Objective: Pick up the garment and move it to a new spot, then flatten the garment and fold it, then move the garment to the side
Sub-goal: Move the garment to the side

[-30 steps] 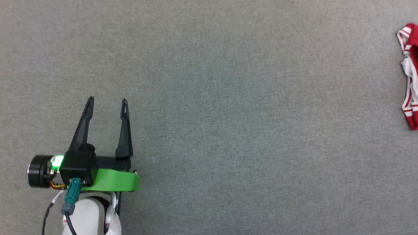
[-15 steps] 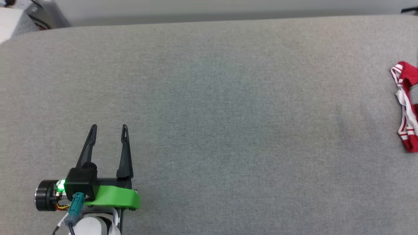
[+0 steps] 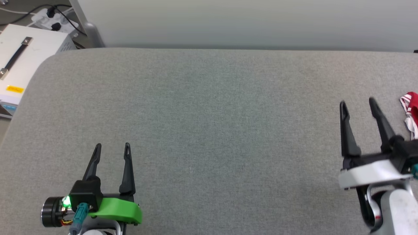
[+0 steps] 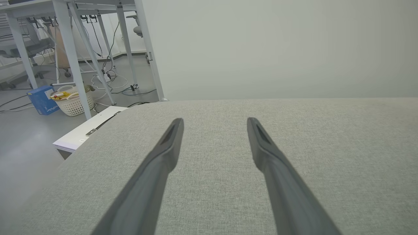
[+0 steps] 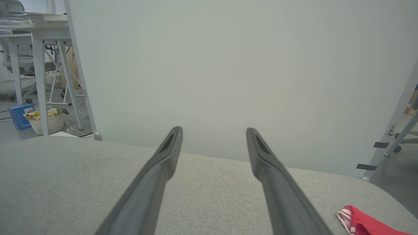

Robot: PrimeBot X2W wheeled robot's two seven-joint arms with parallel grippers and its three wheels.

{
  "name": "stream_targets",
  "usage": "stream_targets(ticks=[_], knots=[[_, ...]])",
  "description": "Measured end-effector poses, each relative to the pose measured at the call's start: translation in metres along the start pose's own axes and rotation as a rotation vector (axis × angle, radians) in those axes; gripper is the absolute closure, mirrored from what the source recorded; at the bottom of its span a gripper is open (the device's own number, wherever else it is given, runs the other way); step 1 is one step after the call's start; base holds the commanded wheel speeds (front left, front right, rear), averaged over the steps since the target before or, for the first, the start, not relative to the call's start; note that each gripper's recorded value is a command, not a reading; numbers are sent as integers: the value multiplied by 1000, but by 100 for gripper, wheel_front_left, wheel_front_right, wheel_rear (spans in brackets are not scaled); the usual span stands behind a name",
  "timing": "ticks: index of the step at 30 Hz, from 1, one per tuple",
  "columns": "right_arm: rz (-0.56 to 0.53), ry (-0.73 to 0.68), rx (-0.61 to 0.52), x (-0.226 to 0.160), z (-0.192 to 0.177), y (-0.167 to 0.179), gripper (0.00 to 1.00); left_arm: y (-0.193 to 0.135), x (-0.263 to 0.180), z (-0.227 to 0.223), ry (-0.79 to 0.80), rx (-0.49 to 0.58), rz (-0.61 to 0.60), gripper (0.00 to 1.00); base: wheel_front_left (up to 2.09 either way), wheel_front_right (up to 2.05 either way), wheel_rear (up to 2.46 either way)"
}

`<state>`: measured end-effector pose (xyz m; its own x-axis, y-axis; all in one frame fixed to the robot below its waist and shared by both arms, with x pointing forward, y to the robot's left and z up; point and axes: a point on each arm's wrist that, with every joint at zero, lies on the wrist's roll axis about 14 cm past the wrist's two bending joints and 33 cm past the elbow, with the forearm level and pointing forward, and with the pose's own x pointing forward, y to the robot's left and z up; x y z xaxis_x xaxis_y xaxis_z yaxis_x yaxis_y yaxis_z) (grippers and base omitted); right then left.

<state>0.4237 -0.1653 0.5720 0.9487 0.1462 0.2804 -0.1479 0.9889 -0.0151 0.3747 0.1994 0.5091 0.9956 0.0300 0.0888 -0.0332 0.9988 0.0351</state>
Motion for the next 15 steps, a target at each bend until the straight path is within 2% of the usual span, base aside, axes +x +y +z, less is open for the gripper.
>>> stream_targets(ticks=[6,15], knots=[[-27,63,42,-32,-14,5,0,4,-16,2,0,-8,14,0,0,0,0],[-44,80,55,-61,-11,7,0,-1,-28,9,-17,-23,-11,0,0,0,0]])
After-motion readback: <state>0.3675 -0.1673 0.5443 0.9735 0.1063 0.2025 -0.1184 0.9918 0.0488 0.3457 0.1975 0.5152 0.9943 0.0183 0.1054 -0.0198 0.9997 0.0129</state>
